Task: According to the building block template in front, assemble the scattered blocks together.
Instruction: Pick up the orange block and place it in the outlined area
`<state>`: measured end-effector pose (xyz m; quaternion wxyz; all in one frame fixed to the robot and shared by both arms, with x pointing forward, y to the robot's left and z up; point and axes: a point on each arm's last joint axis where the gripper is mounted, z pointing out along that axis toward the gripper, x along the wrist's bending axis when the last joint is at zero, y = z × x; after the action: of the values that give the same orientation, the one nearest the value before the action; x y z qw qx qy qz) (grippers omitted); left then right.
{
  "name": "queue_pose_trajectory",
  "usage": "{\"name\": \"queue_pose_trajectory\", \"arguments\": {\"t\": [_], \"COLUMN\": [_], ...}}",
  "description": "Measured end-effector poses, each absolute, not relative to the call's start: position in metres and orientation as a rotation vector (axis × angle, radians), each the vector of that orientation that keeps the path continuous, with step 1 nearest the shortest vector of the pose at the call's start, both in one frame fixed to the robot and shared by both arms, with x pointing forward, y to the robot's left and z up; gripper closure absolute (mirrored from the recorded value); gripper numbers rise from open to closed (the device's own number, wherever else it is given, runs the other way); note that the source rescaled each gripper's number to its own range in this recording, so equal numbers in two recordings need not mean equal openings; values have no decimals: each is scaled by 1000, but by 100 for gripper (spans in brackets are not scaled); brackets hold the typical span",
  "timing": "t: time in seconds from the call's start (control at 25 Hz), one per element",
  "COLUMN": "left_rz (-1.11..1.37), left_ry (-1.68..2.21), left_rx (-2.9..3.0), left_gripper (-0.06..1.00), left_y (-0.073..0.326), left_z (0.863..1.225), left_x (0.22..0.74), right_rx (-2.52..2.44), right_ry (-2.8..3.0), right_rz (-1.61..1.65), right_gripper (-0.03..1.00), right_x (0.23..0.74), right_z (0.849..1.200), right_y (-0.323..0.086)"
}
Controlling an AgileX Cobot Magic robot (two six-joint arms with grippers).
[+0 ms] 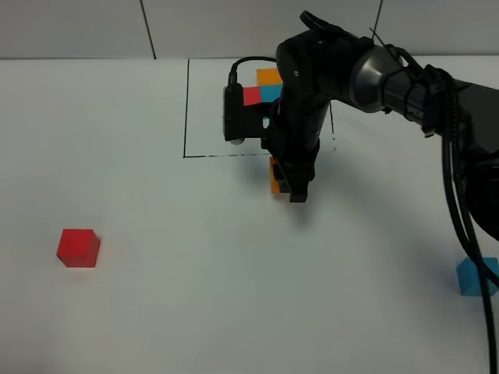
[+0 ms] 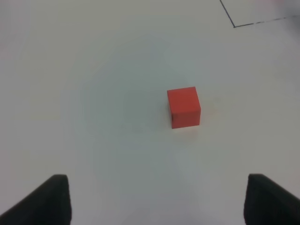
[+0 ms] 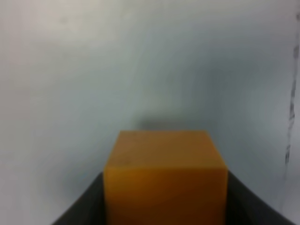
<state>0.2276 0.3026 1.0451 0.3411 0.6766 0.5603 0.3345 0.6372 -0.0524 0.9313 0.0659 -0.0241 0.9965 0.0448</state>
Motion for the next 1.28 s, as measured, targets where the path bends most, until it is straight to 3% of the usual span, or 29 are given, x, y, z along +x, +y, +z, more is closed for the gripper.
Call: {"name": "queue_pose_trajectory", "arguments": {"t": [0.36,0.76,1.28], "left_rz": [870,870,870], "left_ry": [1458,1458,1458], "left_rx": [1760,1760,1760], "left_gripper": [24,24,24], "left_y": [303,303,303], "left_z": [1045,1045,1045], "left_x": [228,228,228], "right_rx": [-153,-31,-26], "right_ry": [2976,3057,3051], "right_rz": [215,230,237], "right_gripper": [97,97,97], "right_x": [658,677,678], "right_z": [928,904,904], "right_y": [-41,-64,-64]}}
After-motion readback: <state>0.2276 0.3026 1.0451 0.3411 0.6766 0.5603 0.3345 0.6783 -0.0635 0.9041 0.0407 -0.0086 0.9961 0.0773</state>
